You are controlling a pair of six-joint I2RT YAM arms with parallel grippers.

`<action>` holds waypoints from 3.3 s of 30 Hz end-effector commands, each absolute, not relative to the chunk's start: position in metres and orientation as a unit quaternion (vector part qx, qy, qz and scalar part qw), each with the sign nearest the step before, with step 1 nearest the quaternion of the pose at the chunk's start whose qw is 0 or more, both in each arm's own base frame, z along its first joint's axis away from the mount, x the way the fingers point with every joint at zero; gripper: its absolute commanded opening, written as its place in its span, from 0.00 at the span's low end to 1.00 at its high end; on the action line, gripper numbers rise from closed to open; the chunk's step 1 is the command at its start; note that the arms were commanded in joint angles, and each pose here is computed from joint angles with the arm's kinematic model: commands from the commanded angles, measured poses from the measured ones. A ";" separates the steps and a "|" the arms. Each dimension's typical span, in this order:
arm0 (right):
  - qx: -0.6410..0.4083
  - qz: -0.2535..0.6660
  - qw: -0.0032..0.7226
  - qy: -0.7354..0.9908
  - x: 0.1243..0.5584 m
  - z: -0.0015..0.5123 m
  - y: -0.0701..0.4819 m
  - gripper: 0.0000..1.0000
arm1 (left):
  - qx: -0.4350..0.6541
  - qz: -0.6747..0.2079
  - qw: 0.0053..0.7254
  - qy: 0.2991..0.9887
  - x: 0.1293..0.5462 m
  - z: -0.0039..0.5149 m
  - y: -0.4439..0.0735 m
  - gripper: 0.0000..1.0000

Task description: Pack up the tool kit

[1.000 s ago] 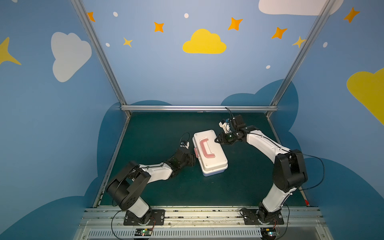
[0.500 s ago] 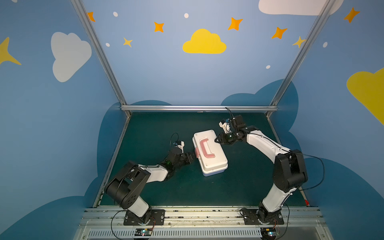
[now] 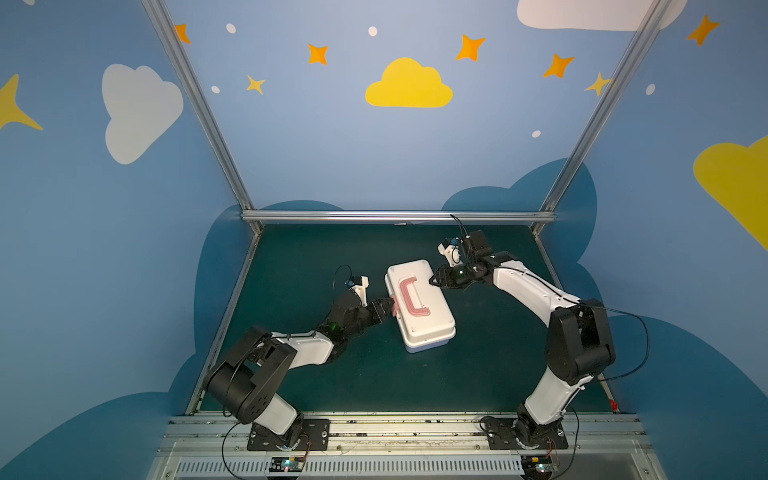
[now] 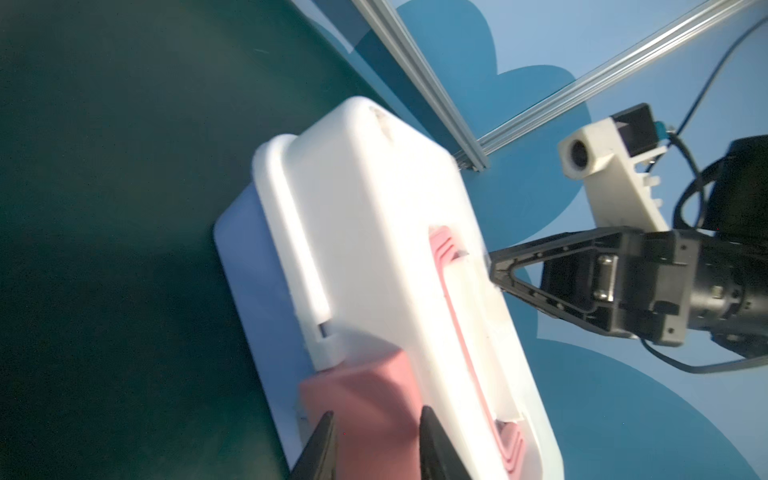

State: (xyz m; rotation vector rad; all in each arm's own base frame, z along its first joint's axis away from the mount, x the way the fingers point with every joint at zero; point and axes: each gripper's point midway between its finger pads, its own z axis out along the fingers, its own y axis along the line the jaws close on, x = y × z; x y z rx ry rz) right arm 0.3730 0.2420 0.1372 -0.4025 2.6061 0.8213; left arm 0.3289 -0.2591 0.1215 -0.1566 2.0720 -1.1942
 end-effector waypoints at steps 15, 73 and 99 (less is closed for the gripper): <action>-0.163 0.323 0.069 0.930 0.317 0.101 0.265 0.33 | -0.030 -0.469 0.353 0.809 0.320 0.122 -0.272 0.29; -0.166 0.320 0.057 0.931 0.316 0.093 0.270 0.32 | -0.020 -0.429 0.314 0.847 0.312 0.122 -0.276 0.28; -0.166 0.319 0.062 0.931 0.316 0.096 0.269 0.32 | -0.003 -0.414 0.325 0.850 0.315 0.135 -0.280 0.16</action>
